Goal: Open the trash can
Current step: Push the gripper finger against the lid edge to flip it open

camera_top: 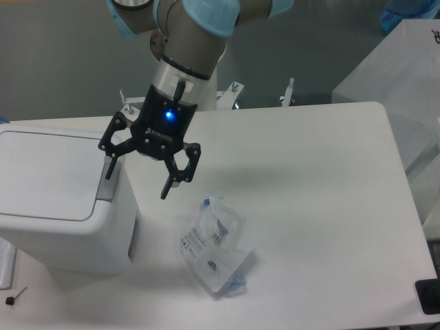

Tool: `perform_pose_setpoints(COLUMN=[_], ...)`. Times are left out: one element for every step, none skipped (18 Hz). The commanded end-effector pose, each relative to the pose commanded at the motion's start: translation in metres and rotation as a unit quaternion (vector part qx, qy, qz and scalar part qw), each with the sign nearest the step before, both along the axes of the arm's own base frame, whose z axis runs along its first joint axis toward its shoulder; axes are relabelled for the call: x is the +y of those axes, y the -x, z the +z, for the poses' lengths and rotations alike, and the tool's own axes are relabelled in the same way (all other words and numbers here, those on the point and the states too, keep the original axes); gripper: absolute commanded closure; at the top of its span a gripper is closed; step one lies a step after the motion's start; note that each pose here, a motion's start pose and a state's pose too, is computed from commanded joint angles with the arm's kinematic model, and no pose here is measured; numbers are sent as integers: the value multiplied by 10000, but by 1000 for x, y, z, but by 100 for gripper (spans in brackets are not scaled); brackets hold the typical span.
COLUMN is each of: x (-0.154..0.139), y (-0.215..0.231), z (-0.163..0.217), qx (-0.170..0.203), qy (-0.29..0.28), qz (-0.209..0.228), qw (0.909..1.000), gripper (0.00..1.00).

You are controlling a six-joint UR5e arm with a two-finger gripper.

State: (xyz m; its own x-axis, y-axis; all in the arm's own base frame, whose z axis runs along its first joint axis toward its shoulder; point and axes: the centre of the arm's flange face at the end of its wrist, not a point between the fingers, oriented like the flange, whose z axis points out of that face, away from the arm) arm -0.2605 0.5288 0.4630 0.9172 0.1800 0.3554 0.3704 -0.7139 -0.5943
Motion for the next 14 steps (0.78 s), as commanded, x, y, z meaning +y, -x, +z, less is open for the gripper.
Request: perform_pose_setpoints(x=[-1, -1, -1, -1, -1, -1, -1, -2, -2, -3, -3, -3, -3, -3], y=[1, 2, 3, 3, 3, 3, 3, 3, 3, 3, 3, 3, 3, 3], z=[-1, -2, -3, -3, -3, -3, -5, -7, -10, -12, -12, -12, -12, -12], qx=[48, 81, 96, 96, 106, 100, 90, 103, 121, 129, 124, 124, 124, 119], qy=[42, 87, 106, 106, 105, 117, 127, 157, 207, 237, 243, 243, 243, 244], qz=[26, 54, 59, 59, 63, 72, 72, 80, 96, 109, 109, 109, 109, 115], qw=[10000, 9999, 9999, 9999, 9999, 9999, 9999, 9998, 9997, 9996, 9996, 9996, 9996, 9996], gripper=[0, 0, 0, 0, 0, 0, 0, 0, 0, 0, 0, 0, 0, 0])
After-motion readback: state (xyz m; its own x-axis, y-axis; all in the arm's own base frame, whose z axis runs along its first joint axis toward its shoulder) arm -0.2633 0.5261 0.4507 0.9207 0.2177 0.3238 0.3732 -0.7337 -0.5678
